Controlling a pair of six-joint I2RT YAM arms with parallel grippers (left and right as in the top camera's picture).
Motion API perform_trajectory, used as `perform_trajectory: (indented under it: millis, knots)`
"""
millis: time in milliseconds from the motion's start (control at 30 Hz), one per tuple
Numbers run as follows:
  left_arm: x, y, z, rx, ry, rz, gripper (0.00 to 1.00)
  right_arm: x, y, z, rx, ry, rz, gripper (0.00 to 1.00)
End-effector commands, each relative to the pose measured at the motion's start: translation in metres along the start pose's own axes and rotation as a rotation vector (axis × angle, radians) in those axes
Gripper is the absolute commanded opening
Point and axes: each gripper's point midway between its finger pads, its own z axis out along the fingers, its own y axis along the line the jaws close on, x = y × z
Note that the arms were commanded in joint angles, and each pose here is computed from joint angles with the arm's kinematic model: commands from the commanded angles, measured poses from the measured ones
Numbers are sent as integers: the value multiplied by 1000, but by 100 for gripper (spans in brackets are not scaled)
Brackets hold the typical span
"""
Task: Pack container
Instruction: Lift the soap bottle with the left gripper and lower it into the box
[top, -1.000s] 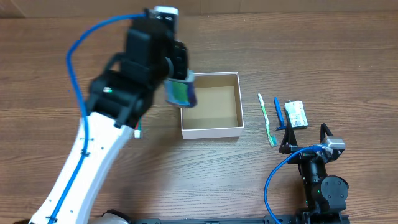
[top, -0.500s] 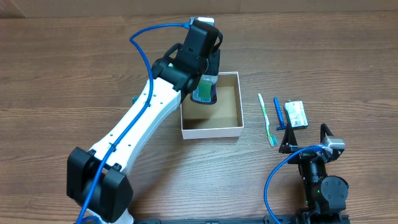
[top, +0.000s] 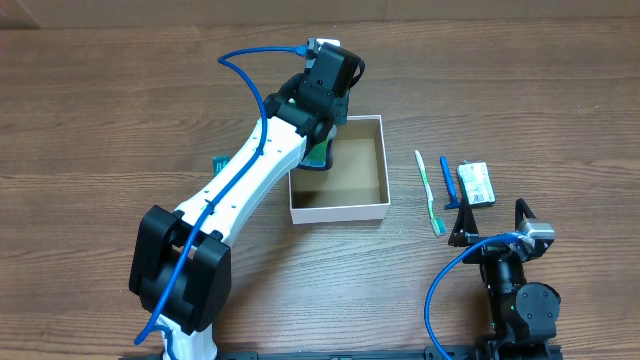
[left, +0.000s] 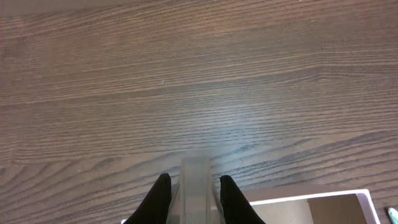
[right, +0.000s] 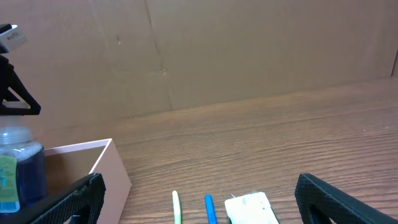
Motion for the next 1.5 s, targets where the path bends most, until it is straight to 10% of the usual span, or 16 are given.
perform_trajectory:
  millis: [0, 1000, 1233, 1467]
  knots:
    - [-18, 9, -7, -32, -52, -30, 18, 2, -1, 0, 0, -2, -1, 100]
    - [15, 27, -22, -84, 91, 41, 38, 2, -1, 0, 0, -2, -1, 100]
    - [11, 23, -44, -21, 96, 28, 84, 2, -1, 0, 0, -2, -1, 100]
    - [27, 48, -80, -44, 180, 9, 85, 2, -1, 0, 0, -2, -1, 100]
